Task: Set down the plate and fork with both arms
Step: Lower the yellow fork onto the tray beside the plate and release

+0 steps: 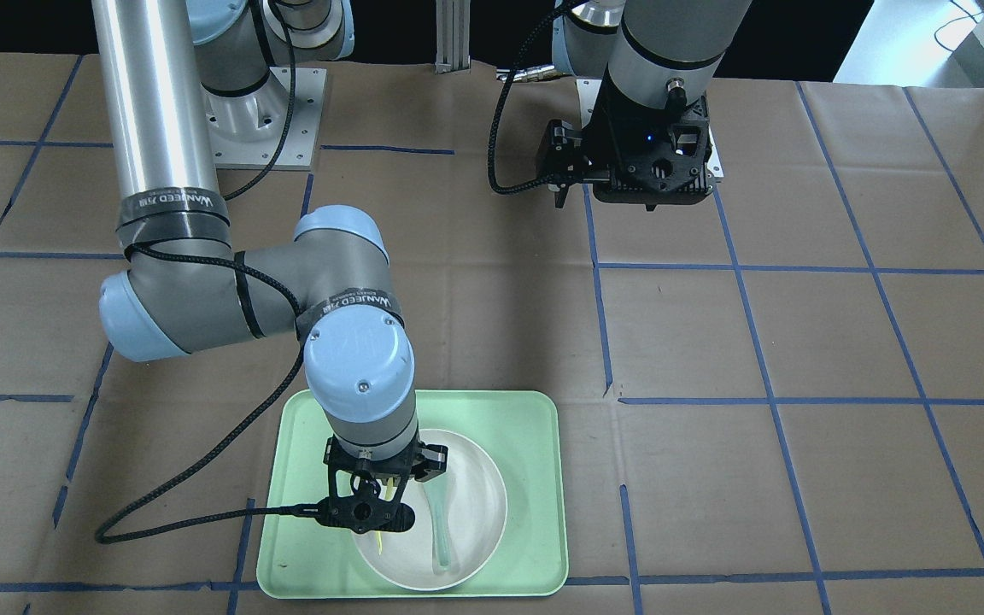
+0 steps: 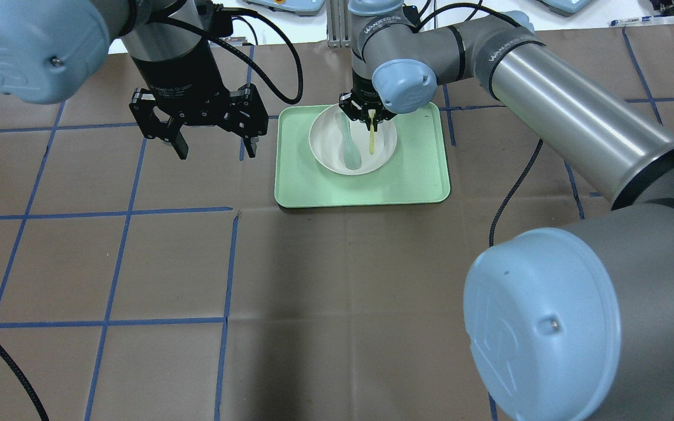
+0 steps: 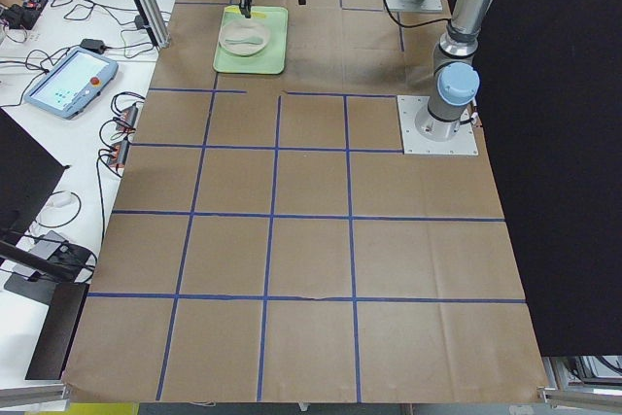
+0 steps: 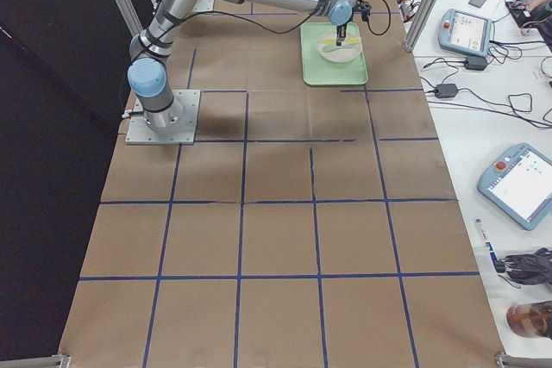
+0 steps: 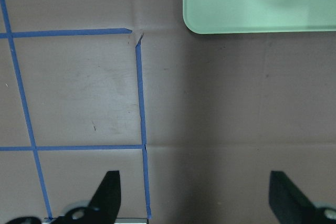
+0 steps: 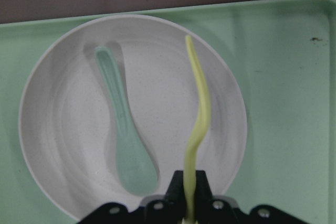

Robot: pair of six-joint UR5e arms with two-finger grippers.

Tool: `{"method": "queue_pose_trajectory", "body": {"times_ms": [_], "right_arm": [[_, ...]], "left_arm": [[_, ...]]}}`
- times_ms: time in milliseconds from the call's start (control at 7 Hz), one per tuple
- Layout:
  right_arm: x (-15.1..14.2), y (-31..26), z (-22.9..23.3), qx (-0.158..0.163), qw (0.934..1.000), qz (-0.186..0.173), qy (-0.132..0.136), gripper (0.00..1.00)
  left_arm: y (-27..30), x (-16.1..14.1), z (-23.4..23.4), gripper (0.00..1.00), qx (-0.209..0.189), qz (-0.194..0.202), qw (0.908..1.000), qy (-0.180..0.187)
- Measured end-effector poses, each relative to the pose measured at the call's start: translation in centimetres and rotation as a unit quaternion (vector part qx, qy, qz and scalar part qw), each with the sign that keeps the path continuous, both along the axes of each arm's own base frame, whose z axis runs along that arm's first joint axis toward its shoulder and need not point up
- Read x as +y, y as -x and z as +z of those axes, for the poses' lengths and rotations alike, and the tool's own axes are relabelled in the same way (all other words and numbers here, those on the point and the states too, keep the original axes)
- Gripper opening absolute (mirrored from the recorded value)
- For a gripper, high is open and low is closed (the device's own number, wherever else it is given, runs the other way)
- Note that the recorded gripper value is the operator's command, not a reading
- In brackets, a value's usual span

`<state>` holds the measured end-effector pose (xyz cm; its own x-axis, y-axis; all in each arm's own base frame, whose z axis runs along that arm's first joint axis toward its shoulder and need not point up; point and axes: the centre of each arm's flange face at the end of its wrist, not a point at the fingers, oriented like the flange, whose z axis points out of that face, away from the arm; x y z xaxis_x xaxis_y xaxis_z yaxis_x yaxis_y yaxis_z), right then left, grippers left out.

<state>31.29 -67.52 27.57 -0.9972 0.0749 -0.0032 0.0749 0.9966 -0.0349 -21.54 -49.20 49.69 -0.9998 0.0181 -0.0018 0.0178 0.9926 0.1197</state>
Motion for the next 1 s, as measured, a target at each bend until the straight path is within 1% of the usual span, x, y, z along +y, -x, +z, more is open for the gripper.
{"method": "queue_pose_trajectory", "body": {"times_ms": [143,286,571,714,1000], "right_arm": [[0.4,1.1,1.1,0.001,0.9999,0.011,-0.006,0.04],[0.5,3.4,1.6,0.004,0.9996,0.022,-0.016,0.04],[1.1,9.1,1.7,0.003,0.9992,0.030,-0.026,0.04],[1.2,10.9,0.4,0.002,0.9992,0.031,-0.026,0.05],[0.4,11.6,-4.4,-0.004,0.9994,0.031,-0.016,0.05]], "left_arm": [[0.0,-0.1,-0.1,1.00,0.000,0.000,1.0000,-0.001],[0.0,-0.1,-0.1,1.00,0.000,0.000,1.0000,-0.001],[0.1,-0.1,-0.2,1.00,0.000,0.000,1.0000,-0.002],[0.1,-0.2,-0.2,1.00,0.000,0.000,1.0000,-0.002],[0.1,-0.2,-0.3,1.00,0.000,0.000,1.0000,-0.002]]}}
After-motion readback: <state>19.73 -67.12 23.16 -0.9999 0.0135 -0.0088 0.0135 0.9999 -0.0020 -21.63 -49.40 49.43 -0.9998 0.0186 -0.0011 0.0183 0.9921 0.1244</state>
